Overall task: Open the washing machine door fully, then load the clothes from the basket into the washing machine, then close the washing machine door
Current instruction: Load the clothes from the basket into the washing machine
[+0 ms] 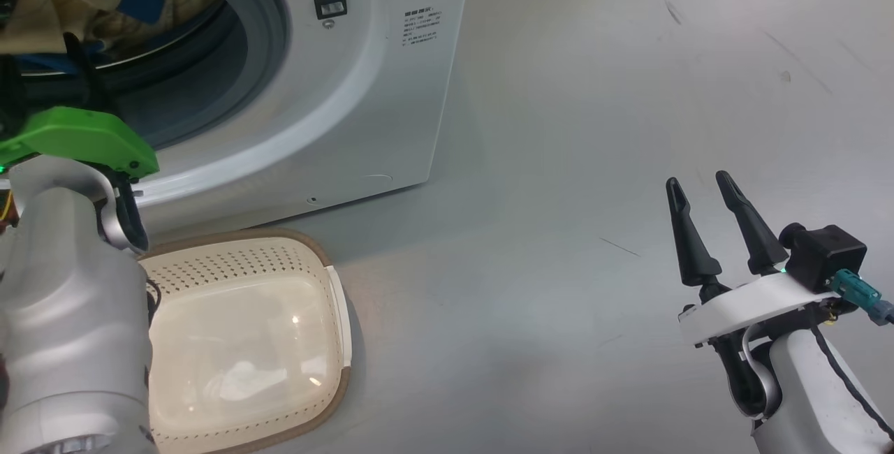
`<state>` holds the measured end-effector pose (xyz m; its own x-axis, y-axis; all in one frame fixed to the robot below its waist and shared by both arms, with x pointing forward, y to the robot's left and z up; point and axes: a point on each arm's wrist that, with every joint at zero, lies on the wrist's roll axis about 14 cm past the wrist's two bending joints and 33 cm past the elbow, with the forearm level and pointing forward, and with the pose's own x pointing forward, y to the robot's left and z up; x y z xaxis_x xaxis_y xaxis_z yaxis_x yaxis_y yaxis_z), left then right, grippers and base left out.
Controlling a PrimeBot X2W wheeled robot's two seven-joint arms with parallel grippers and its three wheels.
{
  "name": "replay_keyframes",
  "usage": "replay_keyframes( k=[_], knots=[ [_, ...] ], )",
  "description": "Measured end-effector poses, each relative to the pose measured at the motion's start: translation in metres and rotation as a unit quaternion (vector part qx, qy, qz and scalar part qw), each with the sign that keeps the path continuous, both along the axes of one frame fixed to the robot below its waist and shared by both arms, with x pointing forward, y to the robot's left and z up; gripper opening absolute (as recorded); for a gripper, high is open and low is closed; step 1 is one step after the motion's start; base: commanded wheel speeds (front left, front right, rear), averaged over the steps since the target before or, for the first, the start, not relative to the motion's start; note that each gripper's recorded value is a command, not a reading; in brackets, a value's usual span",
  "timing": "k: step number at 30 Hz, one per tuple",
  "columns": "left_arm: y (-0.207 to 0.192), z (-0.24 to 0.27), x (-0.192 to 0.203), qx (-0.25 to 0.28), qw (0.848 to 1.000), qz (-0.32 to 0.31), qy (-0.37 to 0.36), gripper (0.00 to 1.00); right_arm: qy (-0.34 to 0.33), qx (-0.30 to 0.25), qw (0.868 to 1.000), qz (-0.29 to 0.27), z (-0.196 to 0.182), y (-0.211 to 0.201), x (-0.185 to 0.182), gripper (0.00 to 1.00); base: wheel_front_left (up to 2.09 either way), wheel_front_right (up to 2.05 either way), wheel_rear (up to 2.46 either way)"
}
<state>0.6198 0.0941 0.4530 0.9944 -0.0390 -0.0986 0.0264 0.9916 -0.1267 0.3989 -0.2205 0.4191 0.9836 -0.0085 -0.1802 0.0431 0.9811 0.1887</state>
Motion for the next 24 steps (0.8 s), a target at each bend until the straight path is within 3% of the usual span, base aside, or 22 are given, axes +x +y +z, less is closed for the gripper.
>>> replay_keyframes(
  k=[24],
  knots=[
    [0.014, -0.008, -0.085, -0.01, 1.0, -0.023, 0.012, 1.0, -0.027, 0.008, 1.0, 0.007, 0.022, 0.009, -0.021, 1.0, 0.0, 0.0, 0.0]
  ],
)
